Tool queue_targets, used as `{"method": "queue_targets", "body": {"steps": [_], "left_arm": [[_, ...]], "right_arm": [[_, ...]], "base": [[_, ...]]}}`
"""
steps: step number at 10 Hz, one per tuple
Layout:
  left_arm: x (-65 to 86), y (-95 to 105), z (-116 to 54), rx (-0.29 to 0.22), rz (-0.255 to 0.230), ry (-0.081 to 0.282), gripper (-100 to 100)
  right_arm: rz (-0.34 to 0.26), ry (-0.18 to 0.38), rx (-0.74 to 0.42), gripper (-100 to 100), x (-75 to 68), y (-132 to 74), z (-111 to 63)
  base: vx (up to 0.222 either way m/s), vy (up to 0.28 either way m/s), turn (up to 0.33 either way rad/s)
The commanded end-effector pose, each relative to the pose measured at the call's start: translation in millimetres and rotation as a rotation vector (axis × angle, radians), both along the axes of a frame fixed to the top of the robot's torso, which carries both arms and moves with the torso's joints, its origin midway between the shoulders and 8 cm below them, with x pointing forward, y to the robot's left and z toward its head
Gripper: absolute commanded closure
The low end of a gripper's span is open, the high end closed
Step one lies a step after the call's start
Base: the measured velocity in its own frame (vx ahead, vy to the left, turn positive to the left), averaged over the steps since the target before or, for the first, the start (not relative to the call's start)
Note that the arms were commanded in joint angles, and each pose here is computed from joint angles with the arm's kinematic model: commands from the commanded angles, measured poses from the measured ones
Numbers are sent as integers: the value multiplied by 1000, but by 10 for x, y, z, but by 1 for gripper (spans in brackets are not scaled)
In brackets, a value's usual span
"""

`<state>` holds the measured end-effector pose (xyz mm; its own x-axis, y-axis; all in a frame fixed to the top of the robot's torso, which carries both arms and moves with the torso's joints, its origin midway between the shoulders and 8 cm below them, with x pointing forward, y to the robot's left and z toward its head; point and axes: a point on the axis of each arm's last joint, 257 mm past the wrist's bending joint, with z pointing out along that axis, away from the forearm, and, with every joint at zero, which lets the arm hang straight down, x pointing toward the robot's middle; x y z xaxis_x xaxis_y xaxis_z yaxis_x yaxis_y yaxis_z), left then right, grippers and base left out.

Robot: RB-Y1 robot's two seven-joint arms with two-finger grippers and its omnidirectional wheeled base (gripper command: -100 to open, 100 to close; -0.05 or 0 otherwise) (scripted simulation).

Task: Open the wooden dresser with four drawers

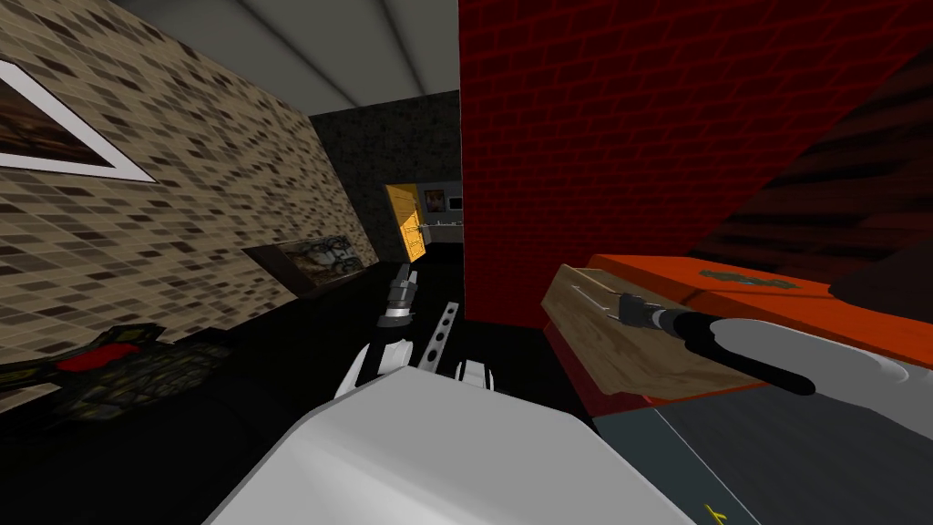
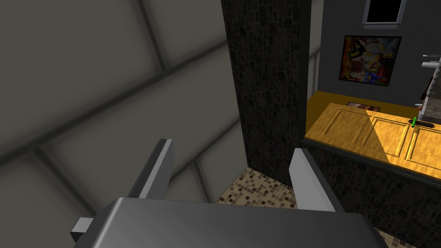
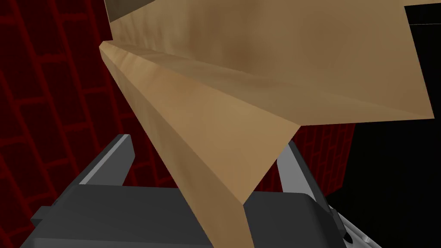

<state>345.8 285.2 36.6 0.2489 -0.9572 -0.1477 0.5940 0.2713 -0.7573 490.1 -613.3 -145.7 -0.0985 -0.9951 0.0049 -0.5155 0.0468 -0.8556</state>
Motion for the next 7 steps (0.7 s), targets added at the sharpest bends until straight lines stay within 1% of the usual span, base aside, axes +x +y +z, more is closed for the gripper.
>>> {"method": "queue_targets", "body": {"steps": [1,2,7], "left_arm": [[0,0,0,0,0,0,0],[0,0,0,0,0,0,0],[0,0,0,0,0,0,0]], "right_arm": [[0,-1,1,-100,12,-12,80],[1,0,2,0,11,-11,86],[2,1,3,0,11,-4,79]], "base": [[4,8,-3],[0,0,0],[0,0,0]]}}
